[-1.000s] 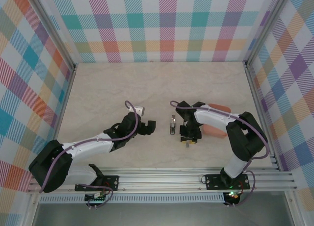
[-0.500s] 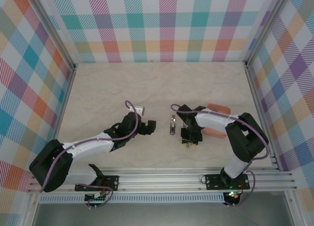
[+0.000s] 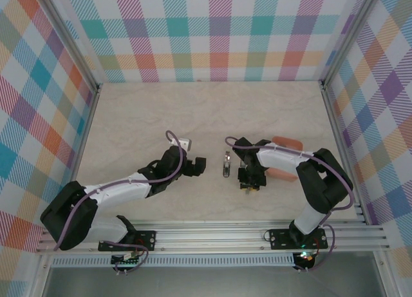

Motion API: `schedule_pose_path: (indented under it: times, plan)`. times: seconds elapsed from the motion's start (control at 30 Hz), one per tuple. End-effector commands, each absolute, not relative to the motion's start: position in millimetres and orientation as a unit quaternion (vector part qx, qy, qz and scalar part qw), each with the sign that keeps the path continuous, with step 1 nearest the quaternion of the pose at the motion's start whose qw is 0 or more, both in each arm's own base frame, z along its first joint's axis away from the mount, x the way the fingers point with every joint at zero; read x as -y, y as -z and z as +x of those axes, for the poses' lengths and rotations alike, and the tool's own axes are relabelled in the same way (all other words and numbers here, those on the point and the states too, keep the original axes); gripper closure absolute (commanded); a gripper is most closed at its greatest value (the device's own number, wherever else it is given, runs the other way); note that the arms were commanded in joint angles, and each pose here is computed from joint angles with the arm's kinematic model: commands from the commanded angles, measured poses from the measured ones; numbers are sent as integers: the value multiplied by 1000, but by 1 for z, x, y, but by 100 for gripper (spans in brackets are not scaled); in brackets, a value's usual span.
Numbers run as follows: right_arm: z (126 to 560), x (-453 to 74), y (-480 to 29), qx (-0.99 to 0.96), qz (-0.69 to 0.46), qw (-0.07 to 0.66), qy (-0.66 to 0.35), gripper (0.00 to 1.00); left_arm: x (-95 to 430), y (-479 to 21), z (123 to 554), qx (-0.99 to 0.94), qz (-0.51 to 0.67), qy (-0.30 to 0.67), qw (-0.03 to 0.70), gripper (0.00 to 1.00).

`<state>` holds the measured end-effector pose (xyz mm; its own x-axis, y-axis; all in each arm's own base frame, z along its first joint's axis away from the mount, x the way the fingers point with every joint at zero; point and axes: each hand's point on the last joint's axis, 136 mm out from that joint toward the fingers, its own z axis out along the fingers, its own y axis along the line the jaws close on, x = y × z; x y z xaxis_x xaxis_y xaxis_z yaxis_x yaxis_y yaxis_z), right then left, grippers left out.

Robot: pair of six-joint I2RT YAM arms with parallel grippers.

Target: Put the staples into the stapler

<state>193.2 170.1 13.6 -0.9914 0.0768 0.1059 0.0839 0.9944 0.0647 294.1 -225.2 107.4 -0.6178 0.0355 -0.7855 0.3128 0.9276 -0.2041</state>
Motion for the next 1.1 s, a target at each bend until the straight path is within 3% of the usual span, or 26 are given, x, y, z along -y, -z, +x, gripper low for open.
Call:
schedule_pose_path:
  times: [0.0, 0.37, 0.7, 1.07]
  plan:
    - [200, -180, -8, 997, -41, 38, 50, 79, 237, -115, 296, -879, 107, 175, 430, 0]
    - [204, -179, -10, 997, -46, 14, 57, 83, 236, -119, 297, -875, 103, 177, 438, 0]
    - [237, -198, -43, 988, -48, -110, 98, 84, 236, -86, 292, -876, 96, 190, 432, 0]
    - [259, -216, -62, 980, -42, -175, 84, 84, 221, -64, 285, -880, 88, 174, 433, 0]
